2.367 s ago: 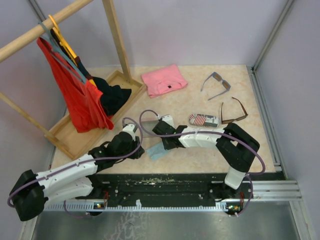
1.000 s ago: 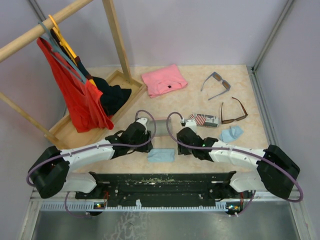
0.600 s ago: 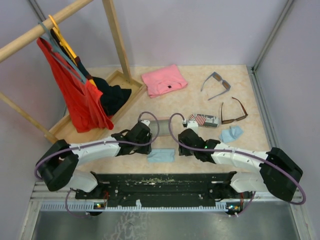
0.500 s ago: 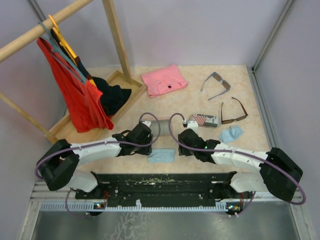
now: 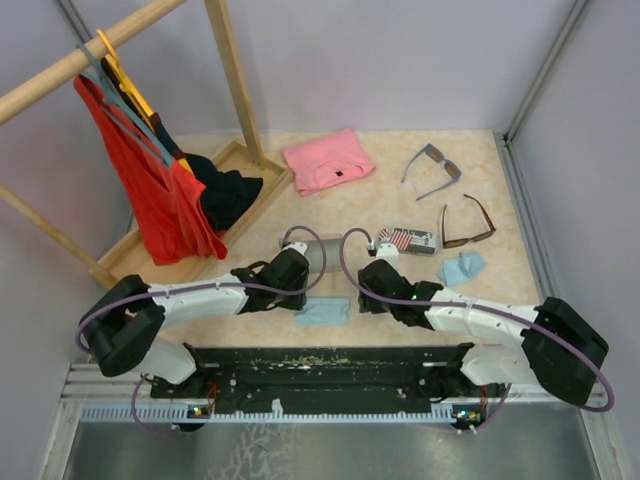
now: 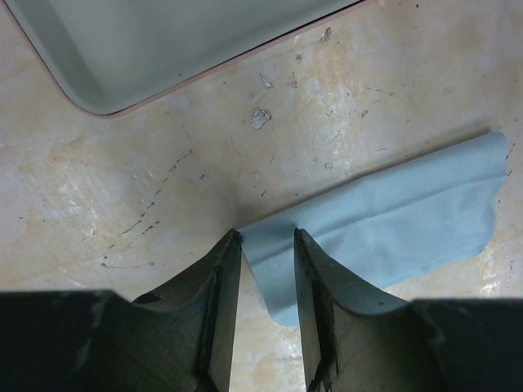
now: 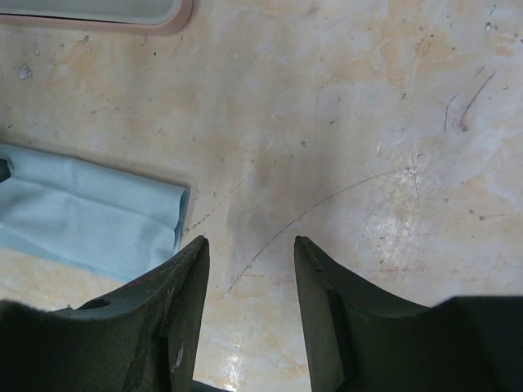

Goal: Organize the sunglasses
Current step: Pick up the glasses cleaning cloth from the center of the board.

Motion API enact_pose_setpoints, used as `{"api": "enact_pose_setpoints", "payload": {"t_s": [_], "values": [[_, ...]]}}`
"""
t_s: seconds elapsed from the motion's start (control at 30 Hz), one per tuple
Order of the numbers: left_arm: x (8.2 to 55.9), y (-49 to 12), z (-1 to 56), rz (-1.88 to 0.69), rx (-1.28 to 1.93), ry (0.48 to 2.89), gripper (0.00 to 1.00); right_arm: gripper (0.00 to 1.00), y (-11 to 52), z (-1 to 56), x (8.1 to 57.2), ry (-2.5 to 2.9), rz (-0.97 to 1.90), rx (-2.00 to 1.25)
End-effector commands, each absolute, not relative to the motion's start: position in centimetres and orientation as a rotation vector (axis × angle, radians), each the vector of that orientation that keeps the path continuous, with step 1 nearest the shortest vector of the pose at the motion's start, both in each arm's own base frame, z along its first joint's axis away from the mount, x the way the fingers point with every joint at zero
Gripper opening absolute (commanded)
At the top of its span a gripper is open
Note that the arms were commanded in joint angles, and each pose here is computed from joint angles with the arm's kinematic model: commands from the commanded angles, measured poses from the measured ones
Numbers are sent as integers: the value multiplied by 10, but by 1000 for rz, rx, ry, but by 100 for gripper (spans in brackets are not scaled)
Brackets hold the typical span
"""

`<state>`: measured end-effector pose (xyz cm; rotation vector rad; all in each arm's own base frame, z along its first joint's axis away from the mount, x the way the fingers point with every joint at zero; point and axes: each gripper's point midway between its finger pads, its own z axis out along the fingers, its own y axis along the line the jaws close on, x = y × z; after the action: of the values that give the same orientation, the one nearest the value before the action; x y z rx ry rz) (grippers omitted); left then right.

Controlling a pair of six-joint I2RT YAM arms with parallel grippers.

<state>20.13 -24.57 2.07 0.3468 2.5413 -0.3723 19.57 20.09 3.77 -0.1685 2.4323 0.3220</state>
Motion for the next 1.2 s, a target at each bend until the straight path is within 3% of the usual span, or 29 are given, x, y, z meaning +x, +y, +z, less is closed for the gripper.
{"api": "enact_pose_setpoints", "payload": {"t_s": [0.0, 0.23, 0.73, 1.17], "values": [[186, -239, 3, -297, 378, 2615, 38, 46, 201, 46, 202, 2389, 347, -126], [174, -232, -5, -210, 385, 2632, 36, 46, 200, 45, 202, 2389, 347, -124], [173, -222, -14, -184, 337, 2610, 1, 46, 221, 47, 197, 2315, 566, -121], [161, -217, -17, -233, 316, 2627, 0, 50, 247, 45, 204, 2299, 712, 8]]}}
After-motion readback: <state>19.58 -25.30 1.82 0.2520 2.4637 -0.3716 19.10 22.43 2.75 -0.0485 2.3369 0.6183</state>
